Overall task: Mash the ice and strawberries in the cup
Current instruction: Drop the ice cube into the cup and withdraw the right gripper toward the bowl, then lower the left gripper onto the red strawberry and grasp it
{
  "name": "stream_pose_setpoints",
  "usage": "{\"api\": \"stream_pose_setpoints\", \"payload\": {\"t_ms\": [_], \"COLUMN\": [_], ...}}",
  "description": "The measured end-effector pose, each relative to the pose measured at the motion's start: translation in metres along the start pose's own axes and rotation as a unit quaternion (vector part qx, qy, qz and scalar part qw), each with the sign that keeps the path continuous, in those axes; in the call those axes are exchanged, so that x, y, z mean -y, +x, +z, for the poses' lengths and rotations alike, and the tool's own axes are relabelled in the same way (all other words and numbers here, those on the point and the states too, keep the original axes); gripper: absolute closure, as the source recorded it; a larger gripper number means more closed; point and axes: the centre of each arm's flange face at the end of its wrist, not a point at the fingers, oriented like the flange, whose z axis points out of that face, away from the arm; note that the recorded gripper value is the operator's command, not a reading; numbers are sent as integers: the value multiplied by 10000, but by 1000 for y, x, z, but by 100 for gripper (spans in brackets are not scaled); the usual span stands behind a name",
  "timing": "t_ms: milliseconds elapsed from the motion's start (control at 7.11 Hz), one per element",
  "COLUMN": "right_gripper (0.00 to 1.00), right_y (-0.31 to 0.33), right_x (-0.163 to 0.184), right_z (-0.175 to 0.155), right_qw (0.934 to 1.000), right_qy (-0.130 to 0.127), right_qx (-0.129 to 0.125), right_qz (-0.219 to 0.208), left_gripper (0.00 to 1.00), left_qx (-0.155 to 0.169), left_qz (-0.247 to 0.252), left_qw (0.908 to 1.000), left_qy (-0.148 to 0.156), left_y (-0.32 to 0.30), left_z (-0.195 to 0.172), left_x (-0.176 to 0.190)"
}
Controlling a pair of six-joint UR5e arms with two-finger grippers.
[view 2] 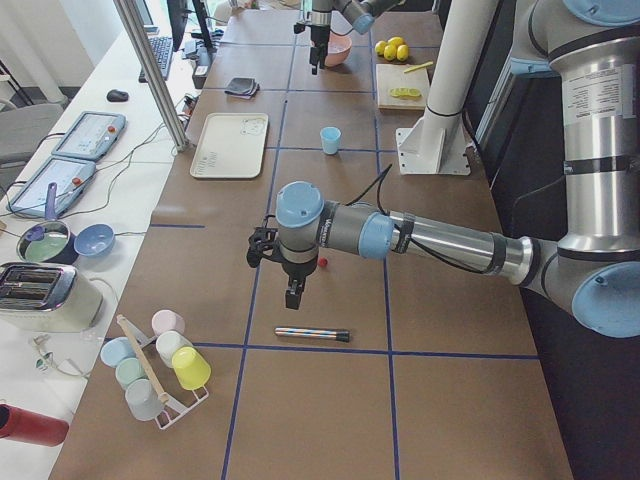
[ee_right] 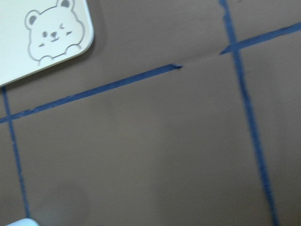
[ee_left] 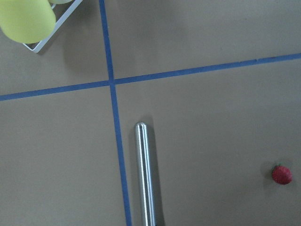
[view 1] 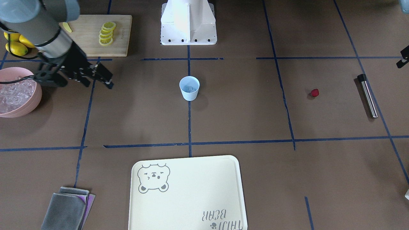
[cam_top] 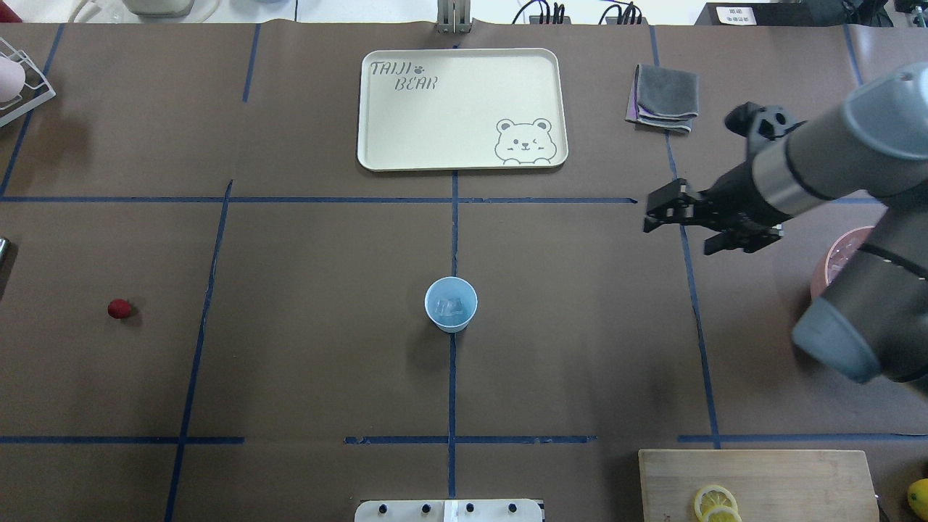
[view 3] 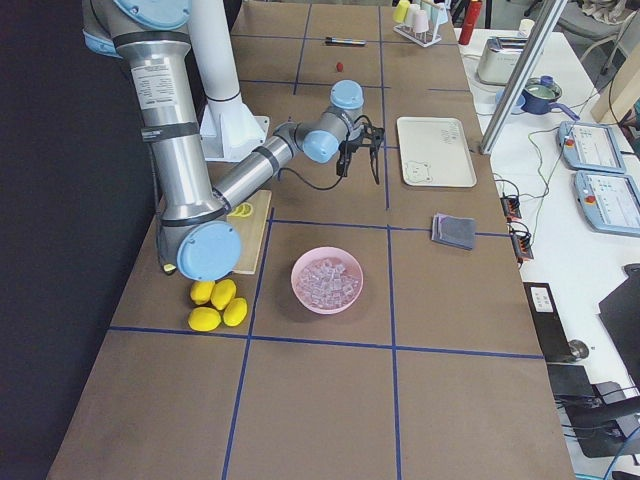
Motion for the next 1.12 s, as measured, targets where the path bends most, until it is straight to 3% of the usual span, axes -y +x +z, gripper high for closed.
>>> {"api": "stream_pose_setpoints", "payload": {"t_ms": [281, 562, 1125], "right_gripper": [1, 1, 1], "right_y": [93, 134, 141], "right_x": [26, 33, 34], "right_z": [-41, -62, -66], "right_qw": [9992, 9989, 9988], "right_qy": [15, 43, 64], "right_qx": [-128, -121, -124], "right_qz": [-366, -451, -479], "left_gripper": [0, 0, 0], "left_qx": [-263, -423, 185], "left_qz": [54, 57, -42], "left_qw": [9995, 9983, 9987], "left_qy": [-151, -398, -466], "left_y": [69, 142, 195], "left_z": [45, 96, 163], "left_x": [4, -4, -26]}}
